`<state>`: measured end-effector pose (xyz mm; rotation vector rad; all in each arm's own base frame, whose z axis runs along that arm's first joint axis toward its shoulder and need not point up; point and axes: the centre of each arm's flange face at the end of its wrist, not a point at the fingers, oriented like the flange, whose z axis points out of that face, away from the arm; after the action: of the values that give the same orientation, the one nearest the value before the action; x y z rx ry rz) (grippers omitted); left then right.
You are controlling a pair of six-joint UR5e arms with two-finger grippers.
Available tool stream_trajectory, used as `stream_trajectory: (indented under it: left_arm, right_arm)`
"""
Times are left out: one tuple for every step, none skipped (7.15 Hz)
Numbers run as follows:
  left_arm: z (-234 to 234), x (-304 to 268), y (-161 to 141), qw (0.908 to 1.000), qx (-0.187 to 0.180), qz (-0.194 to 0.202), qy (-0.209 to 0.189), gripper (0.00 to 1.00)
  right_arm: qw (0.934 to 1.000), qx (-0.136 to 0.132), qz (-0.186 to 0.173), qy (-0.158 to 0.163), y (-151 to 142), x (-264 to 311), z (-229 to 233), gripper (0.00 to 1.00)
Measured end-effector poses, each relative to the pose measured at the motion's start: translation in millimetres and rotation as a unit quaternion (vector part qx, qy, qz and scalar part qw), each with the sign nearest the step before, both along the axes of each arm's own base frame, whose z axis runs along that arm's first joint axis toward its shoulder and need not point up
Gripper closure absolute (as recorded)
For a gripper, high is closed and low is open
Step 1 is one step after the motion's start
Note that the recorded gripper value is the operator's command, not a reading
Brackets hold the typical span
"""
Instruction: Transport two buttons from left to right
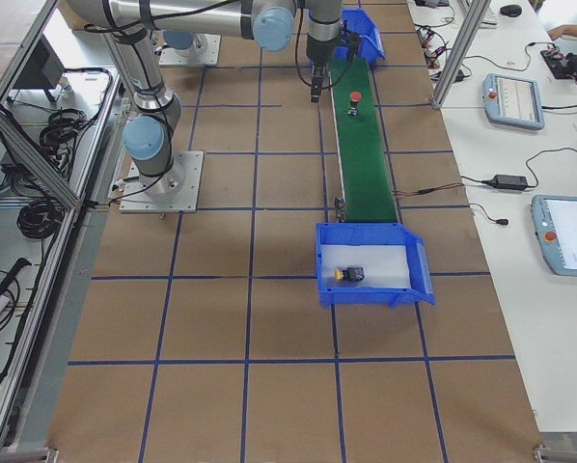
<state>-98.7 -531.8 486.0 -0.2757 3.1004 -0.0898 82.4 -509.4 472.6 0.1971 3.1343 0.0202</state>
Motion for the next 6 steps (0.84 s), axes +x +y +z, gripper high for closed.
stream_trajectory:
  left_arm:
    - [0,0,0,1.0000,0.000,0.000,0.000,0.00]
    - [0,0,0,1.0000,0.000,0.000,0.000,0.00]
    - [0,1,0,1.0000,0.000,0.000,0.000,0.00]
    - [0,1,0,1.0000,0.000,0.000,0.000,0.00]
    - [0,1,0,1.0000,0.000,0.000,0.000,0.00]
    - [0,1,0,1.0000,0.000,0.000,0.000,0.00]
  right_arm:
    - [1.0000,-0.001,0.000,-0.001,0,0,1,0.00]
    - [1.0000,-0.002,-0.001,-0.001,-1,-1,2,0.00]
    - [1.0000,-0.006,-0.003,0.000,-4,-3,7,0.00]
    - [0.9999,-0.006,-0.008,0.002,-11,-13,9,0.00]
    - [0.9998,-0.001,-0.018,0.004,-23,-34,10,0.00]
    - [0.9998,0.002,-0.022,0.004,-35,-58,9,0.00]
